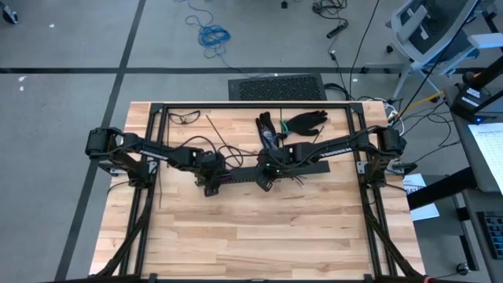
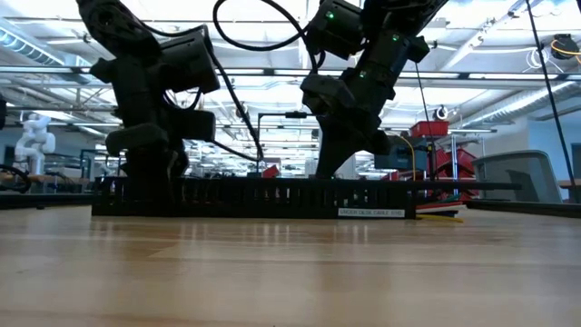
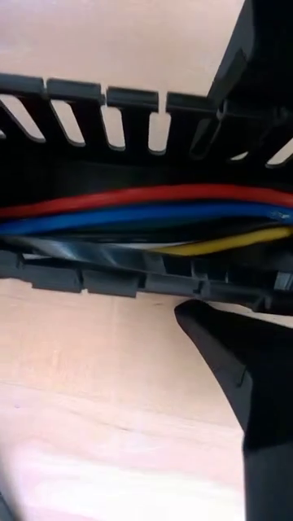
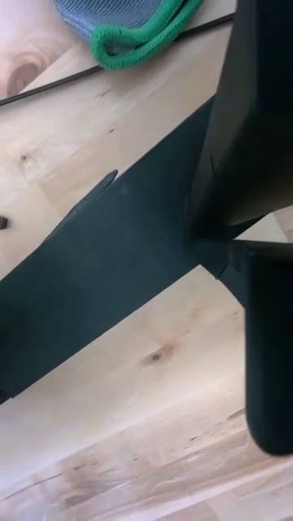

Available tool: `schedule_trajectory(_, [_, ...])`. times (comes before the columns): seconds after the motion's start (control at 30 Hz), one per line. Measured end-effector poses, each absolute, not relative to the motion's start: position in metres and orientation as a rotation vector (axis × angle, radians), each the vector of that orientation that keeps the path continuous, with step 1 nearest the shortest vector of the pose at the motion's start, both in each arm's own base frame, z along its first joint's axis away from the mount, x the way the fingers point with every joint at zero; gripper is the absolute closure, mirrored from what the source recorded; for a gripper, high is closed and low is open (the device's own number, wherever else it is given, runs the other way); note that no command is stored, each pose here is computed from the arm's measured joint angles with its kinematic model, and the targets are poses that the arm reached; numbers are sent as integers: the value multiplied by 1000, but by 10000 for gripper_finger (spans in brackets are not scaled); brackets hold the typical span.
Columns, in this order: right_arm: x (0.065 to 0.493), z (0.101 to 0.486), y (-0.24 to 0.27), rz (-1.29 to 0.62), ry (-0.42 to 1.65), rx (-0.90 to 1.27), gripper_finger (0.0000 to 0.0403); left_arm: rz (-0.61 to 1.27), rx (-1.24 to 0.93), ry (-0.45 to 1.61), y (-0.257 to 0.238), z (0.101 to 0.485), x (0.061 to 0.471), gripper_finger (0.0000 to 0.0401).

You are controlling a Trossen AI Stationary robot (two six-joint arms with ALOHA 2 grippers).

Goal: Ziptie cables
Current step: Close the black cable duct

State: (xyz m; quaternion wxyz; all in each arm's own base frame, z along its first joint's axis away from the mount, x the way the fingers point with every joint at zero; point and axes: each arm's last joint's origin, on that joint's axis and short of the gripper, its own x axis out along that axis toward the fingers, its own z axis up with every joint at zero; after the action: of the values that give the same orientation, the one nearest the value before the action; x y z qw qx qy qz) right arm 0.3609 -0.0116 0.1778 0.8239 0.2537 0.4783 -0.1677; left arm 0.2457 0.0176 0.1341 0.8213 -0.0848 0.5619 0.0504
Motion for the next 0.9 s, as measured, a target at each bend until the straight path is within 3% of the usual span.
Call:
schedule_trajectory(0.33, [361, 178, -11, -351, 1010, 539, 324, 112, -178, 1221, 24, 142, 249, 41])
schedule_trajectory(0.9, [363, 179, -11, -337, 1000, 527, 314, 28, -15, 1007, 21, 165, 276, 37])
